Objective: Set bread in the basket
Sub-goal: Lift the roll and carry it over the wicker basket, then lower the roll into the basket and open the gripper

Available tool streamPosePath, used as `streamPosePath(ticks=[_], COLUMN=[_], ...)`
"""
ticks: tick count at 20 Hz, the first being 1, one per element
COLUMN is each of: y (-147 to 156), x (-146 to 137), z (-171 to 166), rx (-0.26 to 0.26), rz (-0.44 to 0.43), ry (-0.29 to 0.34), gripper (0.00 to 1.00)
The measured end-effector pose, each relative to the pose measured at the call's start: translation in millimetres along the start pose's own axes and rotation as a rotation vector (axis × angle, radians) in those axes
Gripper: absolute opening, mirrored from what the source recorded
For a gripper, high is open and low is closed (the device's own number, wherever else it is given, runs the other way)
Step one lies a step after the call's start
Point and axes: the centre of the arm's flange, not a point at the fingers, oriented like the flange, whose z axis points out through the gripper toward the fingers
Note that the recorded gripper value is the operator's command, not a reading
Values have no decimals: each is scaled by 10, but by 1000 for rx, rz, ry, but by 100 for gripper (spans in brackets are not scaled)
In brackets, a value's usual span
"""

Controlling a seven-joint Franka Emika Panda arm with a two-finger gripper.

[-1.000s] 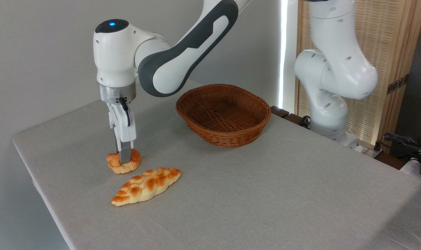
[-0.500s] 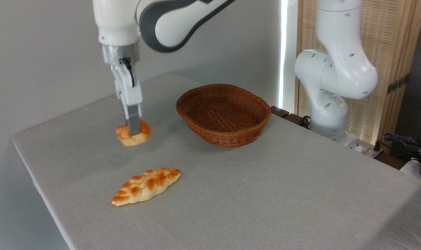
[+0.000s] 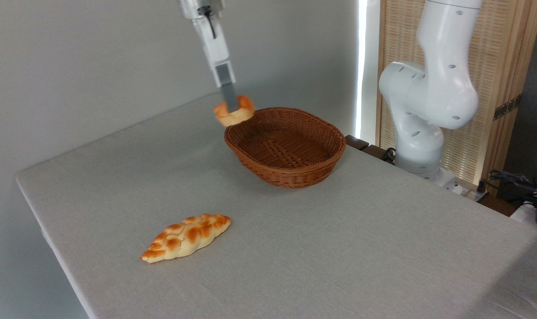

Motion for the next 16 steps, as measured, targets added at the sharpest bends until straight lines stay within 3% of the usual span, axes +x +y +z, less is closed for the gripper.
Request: streamPosePath(ticks=[3,6,8,12,16], y=[494,720,734,756,910], x=[44,88,113,200,336], z=[310,684,784,883,967], rx=[-32,-65,-61,-31,-7], rz=[84,131,138,156,168], ry=[-79,-141,-138,-102,-81], gripper=[48,49,58,94,100])
